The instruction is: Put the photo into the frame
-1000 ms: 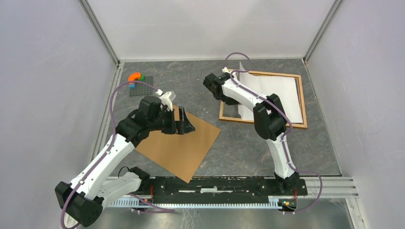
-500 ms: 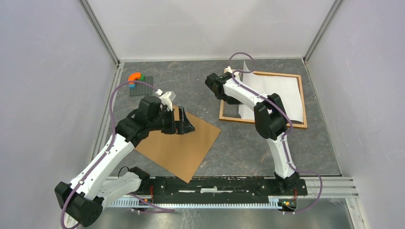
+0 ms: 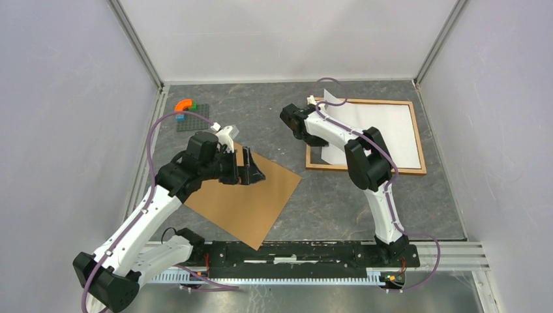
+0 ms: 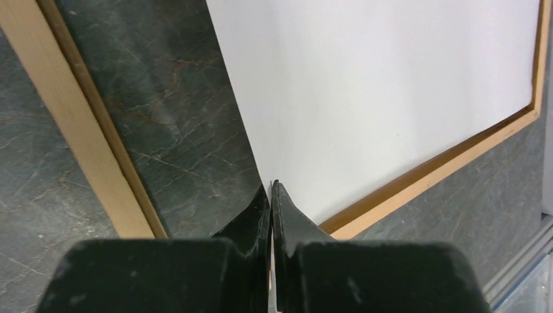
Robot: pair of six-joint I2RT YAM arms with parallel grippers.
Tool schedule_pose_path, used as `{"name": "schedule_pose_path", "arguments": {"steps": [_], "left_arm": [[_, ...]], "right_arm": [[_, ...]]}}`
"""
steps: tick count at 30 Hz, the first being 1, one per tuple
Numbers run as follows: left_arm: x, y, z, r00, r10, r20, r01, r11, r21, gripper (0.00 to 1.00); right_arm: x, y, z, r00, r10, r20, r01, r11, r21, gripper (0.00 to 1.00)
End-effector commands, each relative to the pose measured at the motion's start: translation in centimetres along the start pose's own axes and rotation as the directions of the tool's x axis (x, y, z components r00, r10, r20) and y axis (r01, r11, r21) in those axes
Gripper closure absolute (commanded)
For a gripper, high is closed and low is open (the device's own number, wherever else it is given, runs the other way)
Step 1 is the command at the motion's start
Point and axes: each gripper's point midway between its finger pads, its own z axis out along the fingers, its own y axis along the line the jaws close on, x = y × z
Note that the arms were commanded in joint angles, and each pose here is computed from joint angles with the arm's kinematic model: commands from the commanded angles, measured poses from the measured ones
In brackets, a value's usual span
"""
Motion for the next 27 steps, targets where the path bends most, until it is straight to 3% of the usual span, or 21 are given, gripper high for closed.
{"name": "schedule_pose_path", "arguments": {"steps": [1, 20, 27], "left_arm": [[-1.1, -1.2, -1.0, 0.998, 0.058, 0.035, -0.060, 0.998, 0.037, 0.00], [-1.2, -1.3, -1.0, 0.998, 0.053, 0.036, -0.055, 0.998, 0.041, 0.00], [-1.2, -1.3, -1.2, 0.998, 0.054, 0.044, -0.055, 0.998, 0.038, 0.00]], "right_arm": [[-2.0, 0.4, -1.4, 0.997, 0.071, 0.038, -0.067, 0.995, -0.078, 0.96], [-1.2, -1.2, 0.0, 0.997, -0.049, 0.058, 0.051, 0.998, -0.022, 0.91], [-1.5, -0.6, -0.3, 0.995, -0.067, 0.068, 0.072, 0.995, -0.070, 0.73]]}}
